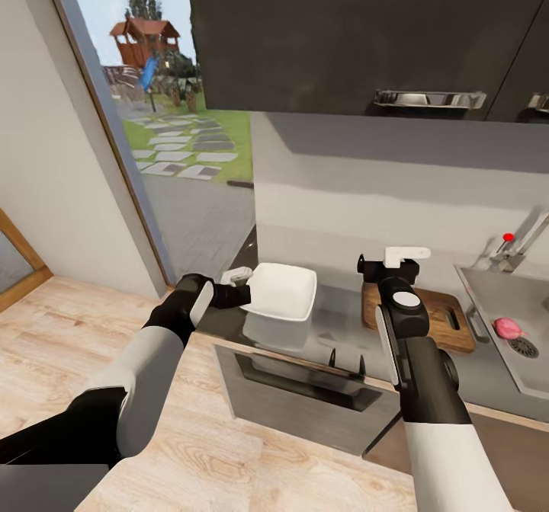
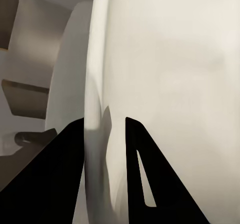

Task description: In the kitchen, take the Vidalia onion out of the sink, dice it on the chopping board with the paring knife, put the diced onion into the bowl on the countertop, then place both the paring knife and the chopping board into the sink.

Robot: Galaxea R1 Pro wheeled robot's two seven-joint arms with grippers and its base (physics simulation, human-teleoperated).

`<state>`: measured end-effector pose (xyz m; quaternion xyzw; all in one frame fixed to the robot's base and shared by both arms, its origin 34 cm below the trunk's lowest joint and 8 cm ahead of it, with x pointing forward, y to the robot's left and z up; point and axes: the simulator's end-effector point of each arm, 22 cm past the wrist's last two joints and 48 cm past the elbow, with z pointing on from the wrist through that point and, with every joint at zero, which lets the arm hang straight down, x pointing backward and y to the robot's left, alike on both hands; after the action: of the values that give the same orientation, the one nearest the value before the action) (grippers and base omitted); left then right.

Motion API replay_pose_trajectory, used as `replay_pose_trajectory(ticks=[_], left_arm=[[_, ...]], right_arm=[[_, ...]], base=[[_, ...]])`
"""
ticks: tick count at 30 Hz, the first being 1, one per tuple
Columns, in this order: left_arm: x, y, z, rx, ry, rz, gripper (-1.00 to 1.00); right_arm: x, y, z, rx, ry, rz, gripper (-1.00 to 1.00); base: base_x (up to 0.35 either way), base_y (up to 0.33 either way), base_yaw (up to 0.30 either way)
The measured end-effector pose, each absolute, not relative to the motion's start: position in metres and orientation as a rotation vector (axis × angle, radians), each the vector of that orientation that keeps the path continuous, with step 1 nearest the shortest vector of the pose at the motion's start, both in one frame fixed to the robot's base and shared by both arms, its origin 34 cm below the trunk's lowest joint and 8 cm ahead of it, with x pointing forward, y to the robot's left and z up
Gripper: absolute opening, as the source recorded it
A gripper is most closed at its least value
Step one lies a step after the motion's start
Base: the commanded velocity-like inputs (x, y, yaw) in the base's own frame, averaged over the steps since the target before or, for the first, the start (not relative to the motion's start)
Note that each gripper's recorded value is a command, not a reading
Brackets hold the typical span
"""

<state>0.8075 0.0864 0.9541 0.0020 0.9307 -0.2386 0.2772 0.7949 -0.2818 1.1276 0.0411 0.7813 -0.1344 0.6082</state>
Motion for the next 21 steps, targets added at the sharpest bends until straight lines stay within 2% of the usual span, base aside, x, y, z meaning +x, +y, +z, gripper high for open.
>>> replay_pose_trajectory(ticks=[21], left_arm=[[0.8076,0.085,0.9536,0.004,2.496,-0.65,-1.0]], right_arm=[[0.7951,-0.2821,1.1264,0.095,1.807,-0.311,1.0]], base=[[0.006,0.0,0.0]])
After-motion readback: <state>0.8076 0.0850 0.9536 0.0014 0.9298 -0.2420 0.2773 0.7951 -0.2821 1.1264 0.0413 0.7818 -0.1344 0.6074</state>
